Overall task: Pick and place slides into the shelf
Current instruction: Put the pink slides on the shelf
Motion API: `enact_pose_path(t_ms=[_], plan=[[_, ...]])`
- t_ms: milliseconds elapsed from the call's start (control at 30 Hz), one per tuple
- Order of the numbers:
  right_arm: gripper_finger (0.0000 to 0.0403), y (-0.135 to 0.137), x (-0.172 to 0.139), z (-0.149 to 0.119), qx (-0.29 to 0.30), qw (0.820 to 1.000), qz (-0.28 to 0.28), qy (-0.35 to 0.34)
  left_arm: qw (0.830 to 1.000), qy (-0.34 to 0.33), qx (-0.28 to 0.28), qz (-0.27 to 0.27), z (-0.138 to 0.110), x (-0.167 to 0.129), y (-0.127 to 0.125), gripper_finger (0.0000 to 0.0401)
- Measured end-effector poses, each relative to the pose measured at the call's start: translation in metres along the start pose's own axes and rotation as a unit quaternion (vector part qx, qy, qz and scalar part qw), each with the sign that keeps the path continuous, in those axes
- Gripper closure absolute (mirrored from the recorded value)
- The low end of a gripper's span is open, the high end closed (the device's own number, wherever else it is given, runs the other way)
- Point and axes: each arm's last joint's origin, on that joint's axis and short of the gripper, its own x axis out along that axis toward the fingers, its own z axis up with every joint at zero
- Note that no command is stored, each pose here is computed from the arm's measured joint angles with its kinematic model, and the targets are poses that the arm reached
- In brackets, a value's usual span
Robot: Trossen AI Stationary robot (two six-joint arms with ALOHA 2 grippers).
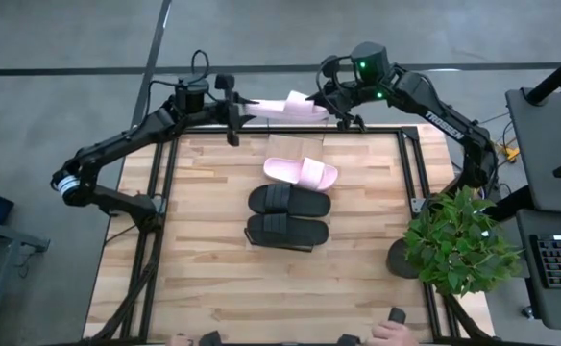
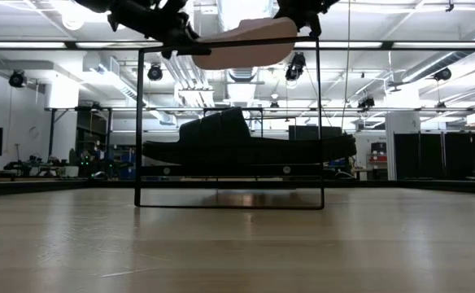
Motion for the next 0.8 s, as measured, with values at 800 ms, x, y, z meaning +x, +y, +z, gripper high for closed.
enact_pose_path(t_ms=[800], plan=[[0.0395,0.042,0.042,-0.039,-0.063,0.997,0.014,0.037,0.983,0.048,-0.162,-0.072,-0.013,-0.042,0.0,0.0141]])
